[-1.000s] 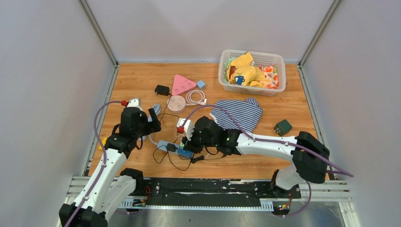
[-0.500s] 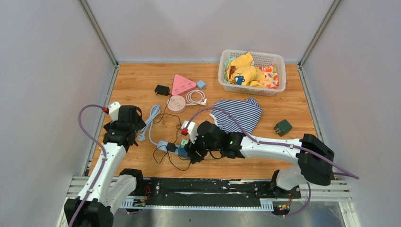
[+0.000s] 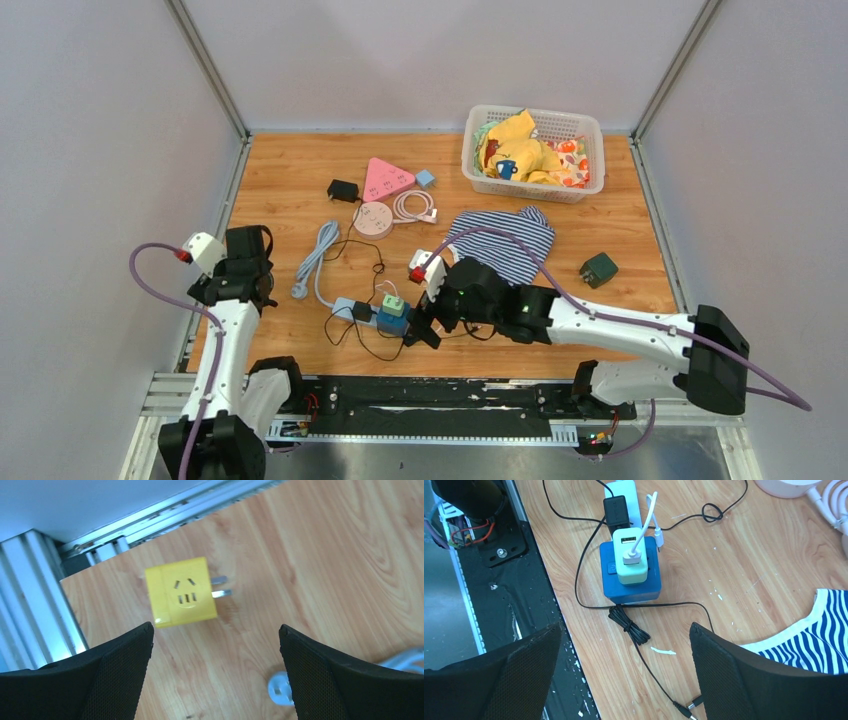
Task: Insert the plug
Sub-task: Pick up the plug from the corner of the board.
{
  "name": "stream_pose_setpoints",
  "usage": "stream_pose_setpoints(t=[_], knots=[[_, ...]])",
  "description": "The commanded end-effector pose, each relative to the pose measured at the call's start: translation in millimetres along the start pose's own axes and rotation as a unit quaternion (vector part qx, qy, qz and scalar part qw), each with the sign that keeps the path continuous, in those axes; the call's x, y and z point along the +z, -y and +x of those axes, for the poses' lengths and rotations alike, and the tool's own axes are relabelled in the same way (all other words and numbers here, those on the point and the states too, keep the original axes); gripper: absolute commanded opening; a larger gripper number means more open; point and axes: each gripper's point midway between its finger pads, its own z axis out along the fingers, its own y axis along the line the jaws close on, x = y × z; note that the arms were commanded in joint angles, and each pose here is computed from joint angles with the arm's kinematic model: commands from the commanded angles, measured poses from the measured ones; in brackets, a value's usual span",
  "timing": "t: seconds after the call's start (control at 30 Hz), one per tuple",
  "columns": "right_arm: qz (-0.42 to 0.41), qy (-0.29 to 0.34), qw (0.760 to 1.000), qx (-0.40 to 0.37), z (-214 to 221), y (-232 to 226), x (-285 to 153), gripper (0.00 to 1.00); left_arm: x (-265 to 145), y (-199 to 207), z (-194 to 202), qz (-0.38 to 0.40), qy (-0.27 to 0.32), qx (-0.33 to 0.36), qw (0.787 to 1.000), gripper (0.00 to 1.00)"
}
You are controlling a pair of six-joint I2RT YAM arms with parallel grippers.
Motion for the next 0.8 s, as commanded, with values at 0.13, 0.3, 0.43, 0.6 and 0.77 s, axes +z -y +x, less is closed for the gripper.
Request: stream_pose_setpoints(t=[0.13, 0.3, 0.43, 0.6, 0.77], knots=[[0.016, 0.018, 1.000, 0.007, 0.8, 1.2, -26.6, 0.98, 35.0, -25.3, 14.4, -0.090, -0.044, -0.070, 0.992, 0.92], [0.008, 0.023, 1.000, 0.003, -0.1, -1.7, -36.8, 0.98, 52.4, -17.1, 17.9, -0.080, -0.060, -0.070, 0.993, 0.91], [0.013, 0.027, 1.000, 0.003, 0.5, 0.4, -41.4, 0.98, 57.4, -24.1, 24.6, -0.106, -0.075, -0.070, 0.989, 0.90], [0.016, 0.030, 0.999, 0.003, 0.0, 1.3, -43.8, 0.98, 62.5, -34.3, 40.2, -0.128, -0.105, -0.085, 0.983, 0.83], [0.017, 0.029, 0.999, 0.003, -0.5, 1.5, -42.3, 0.98, 61.8, -37.2, 39.7, -0.131, -0.108, -0.083, 0.982, 0.62]])
